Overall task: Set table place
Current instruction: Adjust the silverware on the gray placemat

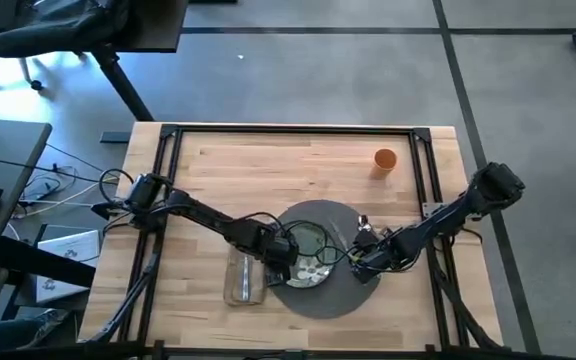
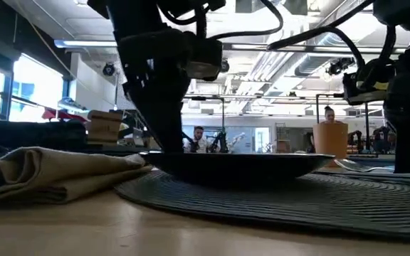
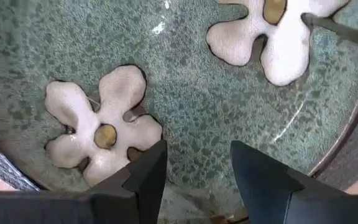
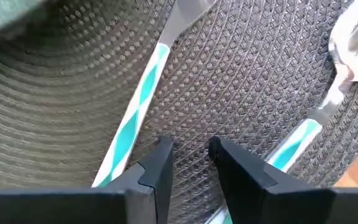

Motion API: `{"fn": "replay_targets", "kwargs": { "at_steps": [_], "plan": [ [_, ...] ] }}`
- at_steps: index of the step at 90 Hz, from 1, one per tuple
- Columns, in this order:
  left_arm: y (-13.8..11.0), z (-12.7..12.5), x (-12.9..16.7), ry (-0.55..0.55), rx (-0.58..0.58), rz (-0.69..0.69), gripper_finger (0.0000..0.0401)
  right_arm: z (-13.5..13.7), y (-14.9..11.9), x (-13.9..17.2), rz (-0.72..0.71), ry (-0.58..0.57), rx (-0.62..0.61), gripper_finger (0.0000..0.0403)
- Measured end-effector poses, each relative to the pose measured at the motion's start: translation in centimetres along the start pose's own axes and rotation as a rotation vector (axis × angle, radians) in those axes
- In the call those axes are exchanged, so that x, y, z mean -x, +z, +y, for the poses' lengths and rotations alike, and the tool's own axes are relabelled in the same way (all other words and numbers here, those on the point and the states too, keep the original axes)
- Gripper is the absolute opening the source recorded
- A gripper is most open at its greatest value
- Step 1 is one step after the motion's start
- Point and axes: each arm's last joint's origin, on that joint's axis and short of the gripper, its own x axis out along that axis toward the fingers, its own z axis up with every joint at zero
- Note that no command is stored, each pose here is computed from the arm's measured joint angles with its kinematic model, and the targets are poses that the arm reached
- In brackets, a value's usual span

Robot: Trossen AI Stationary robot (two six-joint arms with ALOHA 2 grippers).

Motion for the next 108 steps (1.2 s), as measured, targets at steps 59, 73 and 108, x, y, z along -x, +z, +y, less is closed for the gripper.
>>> {"fn": "replay_targets", "kwargs": {
  "at_steps": [59, 73, 108],
  "plan": [
    [0.6, -0.2, 0.2, -0.015, -0.014, -0.066, 0.0161, 0.3, 2.3, -0.9, -0.143, 0.020, -0.011, 0.0203],
    [0.8, -0.2, 0.2, -0.019, -0.019, -0.079, 0.0161, 0.1, 2.2, -1.5, -0.112, -0.014, -0.007, 0.0194],
    [0.8, -0.3, 0.2, -0.020, -0.038, -0.082, 0.0161, 0.4, 2.0, -2.8, -0.107, -0.046, 0.009, 0.0045]
  ]
}}
